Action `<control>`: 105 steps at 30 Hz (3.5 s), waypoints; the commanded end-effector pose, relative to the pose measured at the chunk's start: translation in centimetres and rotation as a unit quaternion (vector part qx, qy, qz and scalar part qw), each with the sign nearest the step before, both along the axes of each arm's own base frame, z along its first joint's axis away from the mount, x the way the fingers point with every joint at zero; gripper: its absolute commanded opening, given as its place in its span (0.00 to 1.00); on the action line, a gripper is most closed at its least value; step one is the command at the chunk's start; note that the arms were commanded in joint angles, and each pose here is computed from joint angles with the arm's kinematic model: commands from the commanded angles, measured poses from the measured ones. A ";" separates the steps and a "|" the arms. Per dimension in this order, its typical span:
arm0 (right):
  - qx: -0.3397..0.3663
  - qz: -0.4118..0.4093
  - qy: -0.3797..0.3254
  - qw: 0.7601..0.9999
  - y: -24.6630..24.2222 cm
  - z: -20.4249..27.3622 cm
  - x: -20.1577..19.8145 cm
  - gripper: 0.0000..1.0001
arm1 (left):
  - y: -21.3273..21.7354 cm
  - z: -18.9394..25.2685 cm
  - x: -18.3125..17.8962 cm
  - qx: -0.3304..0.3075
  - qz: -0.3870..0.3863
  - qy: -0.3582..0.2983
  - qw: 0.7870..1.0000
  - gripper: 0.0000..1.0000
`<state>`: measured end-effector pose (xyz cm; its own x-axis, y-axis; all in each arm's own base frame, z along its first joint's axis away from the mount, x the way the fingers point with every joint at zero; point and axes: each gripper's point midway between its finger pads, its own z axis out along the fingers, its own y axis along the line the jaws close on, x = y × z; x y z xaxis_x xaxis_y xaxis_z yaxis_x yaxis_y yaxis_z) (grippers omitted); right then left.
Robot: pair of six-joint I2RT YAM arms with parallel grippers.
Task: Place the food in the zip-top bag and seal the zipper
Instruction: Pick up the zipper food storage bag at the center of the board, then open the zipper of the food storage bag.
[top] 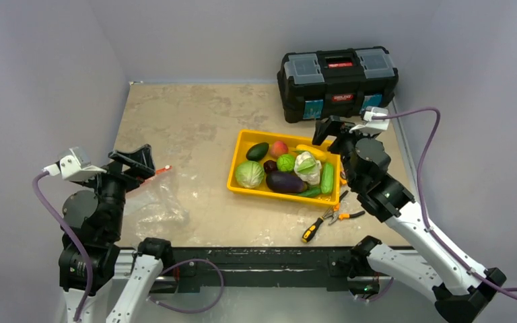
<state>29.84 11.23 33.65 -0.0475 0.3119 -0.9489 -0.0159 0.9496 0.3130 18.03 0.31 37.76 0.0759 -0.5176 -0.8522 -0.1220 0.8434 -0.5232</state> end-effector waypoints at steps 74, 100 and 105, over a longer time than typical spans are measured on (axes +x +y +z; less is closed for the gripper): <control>0.245 0.369 0.228 0.867 20.4 -4.7 -0.7 0.99 | -16.9 -12.0 -0.1 0.243 -0.518 0.031 0.820 0.00; 0.201 0.401 0.234 0.863 22.8 -6.1 -1.4 0.83 | -17.9 -13.1 -0.6 0.246 -0.543 0.055 0.801 0.00; 0.207 0.361 0.220 0.882 20.6 -4.6 -0.4 0.88 | -18.0 -13.2 -0.6 0.260 -0.544 0.050 0.796 0.00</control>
